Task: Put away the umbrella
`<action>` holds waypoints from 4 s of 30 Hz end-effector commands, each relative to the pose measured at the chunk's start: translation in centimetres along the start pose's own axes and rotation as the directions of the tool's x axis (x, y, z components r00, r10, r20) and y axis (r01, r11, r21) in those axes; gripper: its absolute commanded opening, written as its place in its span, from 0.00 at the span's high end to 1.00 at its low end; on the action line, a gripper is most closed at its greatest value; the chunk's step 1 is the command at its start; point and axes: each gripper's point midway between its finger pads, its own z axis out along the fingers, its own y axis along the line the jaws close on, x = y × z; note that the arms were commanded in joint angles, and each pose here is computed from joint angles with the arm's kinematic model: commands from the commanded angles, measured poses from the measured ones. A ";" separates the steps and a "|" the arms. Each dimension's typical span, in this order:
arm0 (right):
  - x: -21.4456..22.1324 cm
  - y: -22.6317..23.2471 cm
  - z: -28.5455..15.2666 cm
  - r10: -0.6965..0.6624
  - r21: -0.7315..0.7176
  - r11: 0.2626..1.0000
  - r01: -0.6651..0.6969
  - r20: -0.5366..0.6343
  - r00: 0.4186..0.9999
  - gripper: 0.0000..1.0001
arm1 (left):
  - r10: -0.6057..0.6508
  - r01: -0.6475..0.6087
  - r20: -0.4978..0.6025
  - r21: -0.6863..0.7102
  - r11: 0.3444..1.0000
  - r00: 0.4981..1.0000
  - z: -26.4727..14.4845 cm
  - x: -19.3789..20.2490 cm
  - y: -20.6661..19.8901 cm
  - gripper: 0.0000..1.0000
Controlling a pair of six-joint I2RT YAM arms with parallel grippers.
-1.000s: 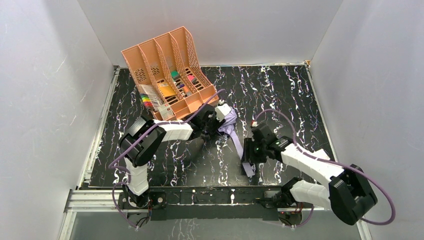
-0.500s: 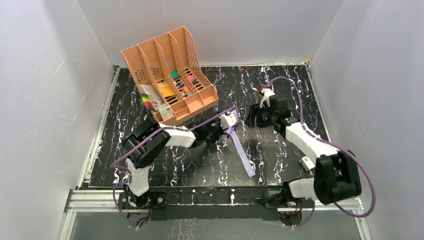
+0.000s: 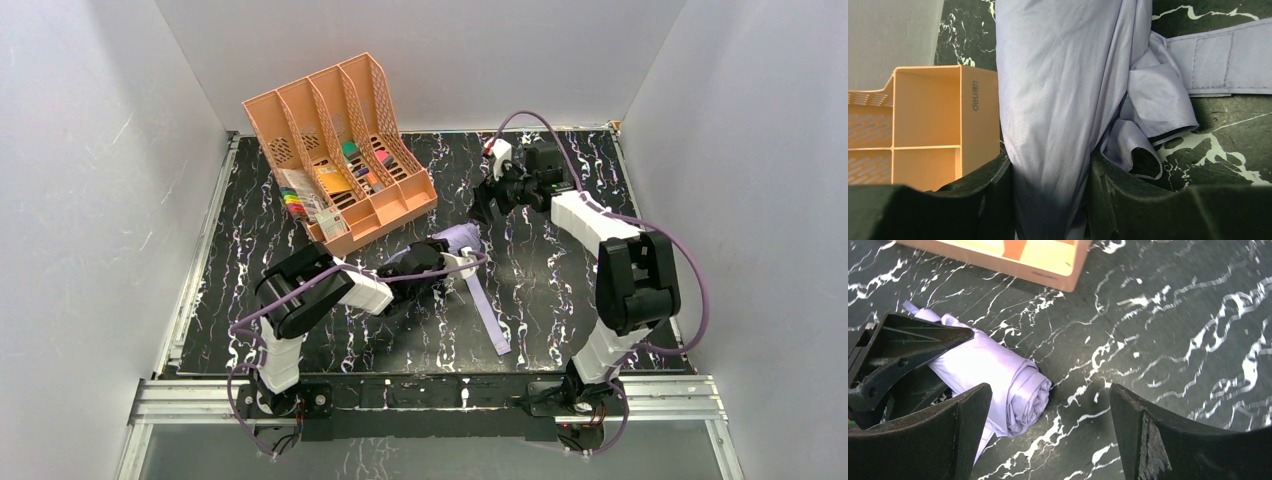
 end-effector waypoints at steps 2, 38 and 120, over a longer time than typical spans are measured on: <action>-2.0 2.8 0.7 -0.233 -0.222 0.946 0.237 0.047 0.971 0.04 | 0.167 -0.124 -0.149 0.263 0.957 0.975 -1.1 6.2 -8.0 1.00; 11.8 -0.5 7.1 -0.385 -0.272 0.919 0.287 -0.447 0.808 0.53 | 0.028 -0.020 -0.071 0.101 0.995 0.997 -1.4 1.0 -3.1 0.90; 15.0 4.4 4.4 -0.868 -0.127 0.496 0.859 -0.089 0.488 0.87 | -0.586 0.527 -0.104 0.582 0.620 0.804 1.3 -3.6 6.3 0.25</action>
